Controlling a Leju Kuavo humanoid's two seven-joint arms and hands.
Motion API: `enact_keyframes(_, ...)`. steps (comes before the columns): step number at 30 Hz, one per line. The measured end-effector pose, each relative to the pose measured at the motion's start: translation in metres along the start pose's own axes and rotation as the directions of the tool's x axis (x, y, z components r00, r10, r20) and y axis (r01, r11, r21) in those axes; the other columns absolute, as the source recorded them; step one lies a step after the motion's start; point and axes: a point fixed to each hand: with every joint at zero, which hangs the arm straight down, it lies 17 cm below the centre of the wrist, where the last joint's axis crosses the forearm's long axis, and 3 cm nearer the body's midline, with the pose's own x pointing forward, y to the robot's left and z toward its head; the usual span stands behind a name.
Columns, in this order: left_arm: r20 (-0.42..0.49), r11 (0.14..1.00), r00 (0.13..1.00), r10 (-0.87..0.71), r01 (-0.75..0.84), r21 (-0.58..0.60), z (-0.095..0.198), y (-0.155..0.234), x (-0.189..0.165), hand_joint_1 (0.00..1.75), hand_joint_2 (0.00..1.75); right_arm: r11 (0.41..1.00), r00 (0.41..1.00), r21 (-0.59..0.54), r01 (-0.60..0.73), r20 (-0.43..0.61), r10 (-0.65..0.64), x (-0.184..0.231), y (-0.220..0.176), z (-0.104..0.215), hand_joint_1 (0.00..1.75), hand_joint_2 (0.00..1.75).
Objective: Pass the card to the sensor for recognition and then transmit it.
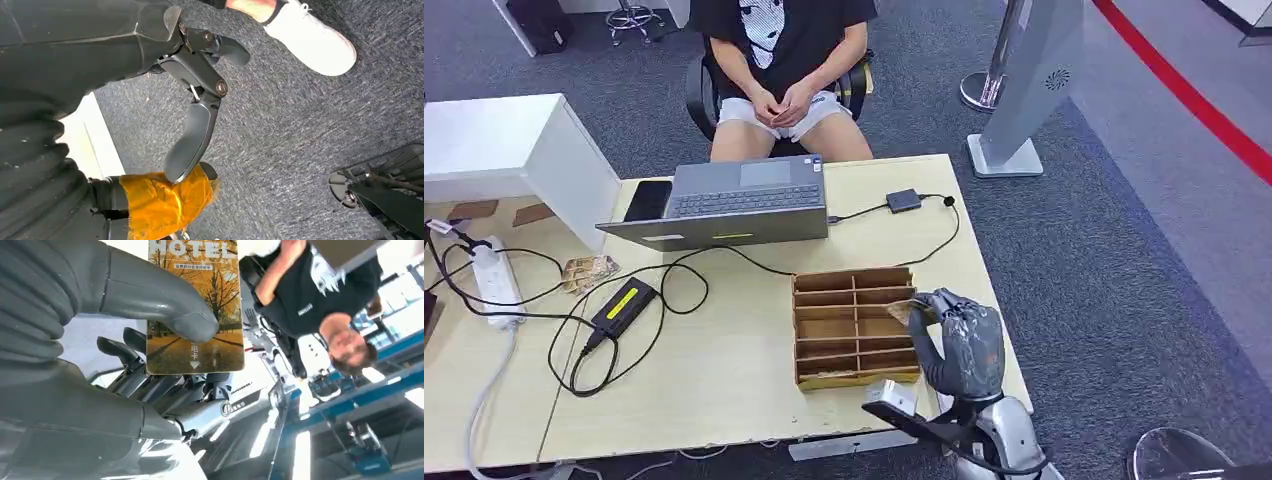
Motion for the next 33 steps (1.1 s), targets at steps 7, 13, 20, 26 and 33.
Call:
enact_keyframes(7,0.011,0.999,0.999,-0.048,0.049,-0.016,0.0,-0.001,0.006,0.0,1.75,0.977,0.98,0.07,0.199,-0.031,-0.198,-0.002,0.007,-0.056,1.75,1.75)
enact_keyframes(13,0.035,0.992,0.992,-0.122,0.123,-0.037,0.001,0.003,0.031,0.0,1.75,0.979,0.989,0.143,0.142,-0.059,-0.135,-0.006,0.01,-0.177,1.75,1.75)
enact_keyframes(20,0.064,0.986,0.985,-0.158,0.161,-0.043,0.002,0.002,0.05,0.0,1.75,0.979,0.987,0.173,0.11,-0.136,-0.087,-0.007,0.013,-0.247,1.75,1.75)
enact_keyframes(26,0.068,0.984,0.983,-0.171,0.175,-0.043,0.002,0.001,0.051,0.0,1.75,0.974,0.985,0.201,0.102,-0.157,-0.07,-0.008,0.024,-0.254,1.75,1.75)
enact_keyframes(33,0.069,0.982,0.981,-0.18,0.184,-0.044,0.003,0.0,0.051,0.0,1.75,0.969,0.981,0.228,0.098,-0.186,-0.056,-0.012,0.033,-0.255,1.75,1.75)
